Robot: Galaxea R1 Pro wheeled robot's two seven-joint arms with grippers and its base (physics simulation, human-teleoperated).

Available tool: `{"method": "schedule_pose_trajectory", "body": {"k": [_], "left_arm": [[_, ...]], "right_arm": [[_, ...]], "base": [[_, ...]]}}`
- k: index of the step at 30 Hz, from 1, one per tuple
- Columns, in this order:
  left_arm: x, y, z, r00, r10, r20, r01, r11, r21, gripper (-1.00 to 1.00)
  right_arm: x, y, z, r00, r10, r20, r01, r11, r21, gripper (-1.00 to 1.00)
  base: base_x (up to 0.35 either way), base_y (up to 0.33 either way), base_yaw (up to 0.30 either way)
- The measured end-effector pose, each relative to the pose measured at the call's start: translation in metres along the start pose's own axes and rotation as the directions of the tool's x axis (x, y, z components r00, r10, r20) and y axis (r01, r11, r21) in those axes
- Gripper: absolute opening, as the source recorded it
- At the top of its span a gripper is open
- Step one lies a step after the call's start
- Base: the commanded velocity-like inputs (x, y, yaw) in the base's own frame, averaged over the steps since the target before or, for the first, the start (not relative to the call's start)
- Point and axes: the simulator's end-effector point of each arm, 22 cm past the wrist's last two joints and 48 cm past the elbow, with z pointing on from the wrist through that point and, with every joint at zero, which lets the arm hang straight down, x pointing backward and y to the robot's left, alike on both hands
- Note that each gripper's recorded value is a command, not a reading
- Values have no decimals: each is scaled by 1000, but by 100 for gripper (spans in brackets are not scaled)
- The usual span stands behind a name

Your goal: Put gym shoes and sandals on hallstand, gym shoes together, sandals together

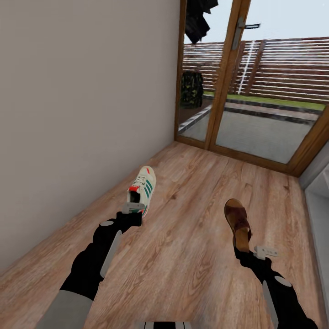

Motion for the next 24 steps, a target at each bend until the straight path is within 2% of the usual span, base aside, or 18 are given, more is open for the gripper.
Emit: {"method": "schedule_pose_trajectory", "body": {"k": [5,15,21,24], "left_arm": [[-1,0,0,1000,0,1,0,1000,0,-100],[-6,-1,-4,1000,2,11,-2,1000,0,-100],[-10,-1,-6,1000,4,18,-4,1000,0,-100],[-11,-1,-7,1000,4,21,-4,1000,0,-100]], "right_arm": [[0,0,0,1000,0,1,0,1000,-2,-100],[-6,1,-2,1000,2,11,-2,1000,-3,-100],[-9,1,-4,1000,3,18,-3,1000,-5,-100],[-10,2,-4,1000,4,20,-4,1000,-5,-100]], "base": [[0,309,-71],[1,309,-179],[167,288,-187],[114,100,-187]]}}
